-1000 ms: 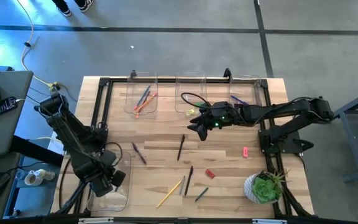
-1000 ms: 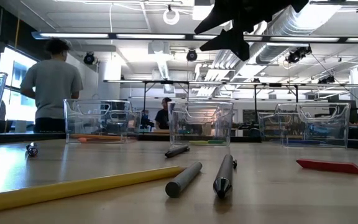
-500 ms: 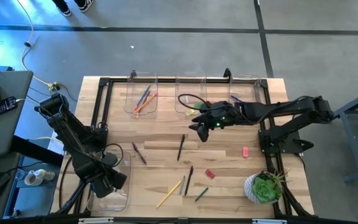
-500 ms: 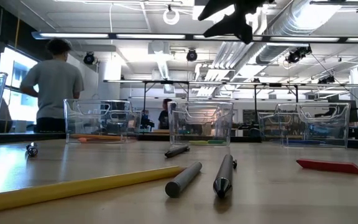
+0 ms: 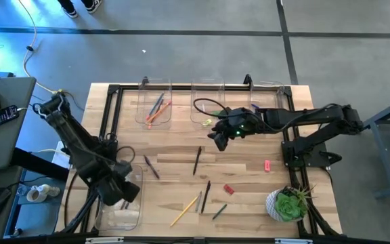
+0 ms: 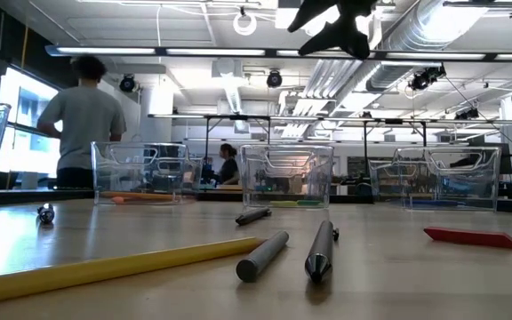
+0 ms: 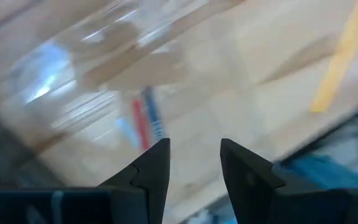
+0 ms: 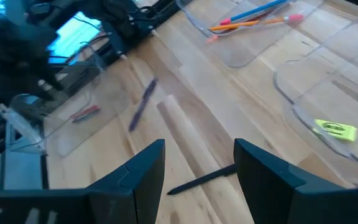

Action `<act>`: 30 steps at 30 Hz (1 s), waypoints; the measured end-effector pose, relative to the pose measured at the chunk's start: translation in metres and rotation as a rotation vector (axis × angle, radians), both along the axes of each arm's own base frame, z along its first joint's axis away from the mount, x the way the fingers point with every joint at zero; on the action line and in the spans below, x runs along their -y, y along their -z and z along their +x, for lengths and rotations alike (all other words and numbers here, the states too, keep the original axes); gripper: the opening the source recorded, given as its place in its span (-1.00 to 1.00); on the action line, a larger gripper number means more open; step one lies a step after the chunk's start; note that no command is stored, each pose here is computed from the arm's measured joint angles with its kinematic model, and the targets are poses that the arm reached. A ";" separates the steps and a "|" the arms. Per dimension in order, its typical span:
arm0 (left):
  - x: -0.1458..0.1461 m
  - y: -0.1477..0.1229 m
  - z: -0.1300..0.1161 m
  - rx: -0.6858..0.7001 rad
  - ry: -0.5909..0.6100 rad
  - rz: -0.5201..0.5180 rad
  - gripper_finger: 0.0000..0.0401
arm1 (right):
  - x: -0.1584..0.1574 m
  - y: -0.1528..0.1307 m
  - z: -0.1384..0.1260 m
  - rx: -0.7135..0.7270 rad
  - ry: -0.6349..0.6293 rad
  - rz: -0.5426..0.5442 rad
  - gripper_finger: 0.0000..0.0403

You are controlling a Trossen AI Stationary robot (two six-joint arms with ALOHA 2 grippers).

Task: Sort crayons/erasers/pens/pencils in bins
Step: Put the top black pen into the top right transparent bin

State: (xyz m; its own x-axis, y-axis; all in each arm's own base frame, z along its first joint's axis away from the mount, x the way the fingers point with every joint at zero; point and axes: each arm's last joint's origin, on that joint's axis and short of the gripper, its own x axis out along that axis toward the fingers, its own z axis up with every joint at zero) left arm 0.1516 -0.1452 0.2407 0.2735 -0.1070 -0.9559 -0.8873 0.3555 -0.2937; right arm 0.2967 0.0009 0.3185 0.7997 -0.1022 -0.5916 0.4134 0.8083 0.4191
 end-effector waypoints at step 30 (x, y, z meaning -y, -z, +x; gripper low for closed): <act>-0.137 -0.064 0.003 0.277 0.045 0.591 -0.43 | 0.009 0.093 0.077 -0.378 0.342 0.455 -0.09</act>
State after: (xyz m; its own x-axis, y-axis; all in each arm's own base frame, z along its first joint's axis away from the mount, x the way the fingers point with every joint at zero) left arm 0.1543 -0.0078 0.3045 0.5254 0.3981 -0.7520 -0.7874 0.5624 -0.2524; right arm 0.3734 -0.0083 0.2251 0.4965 0.0131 -0.8679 0.7991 0.3835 0.4629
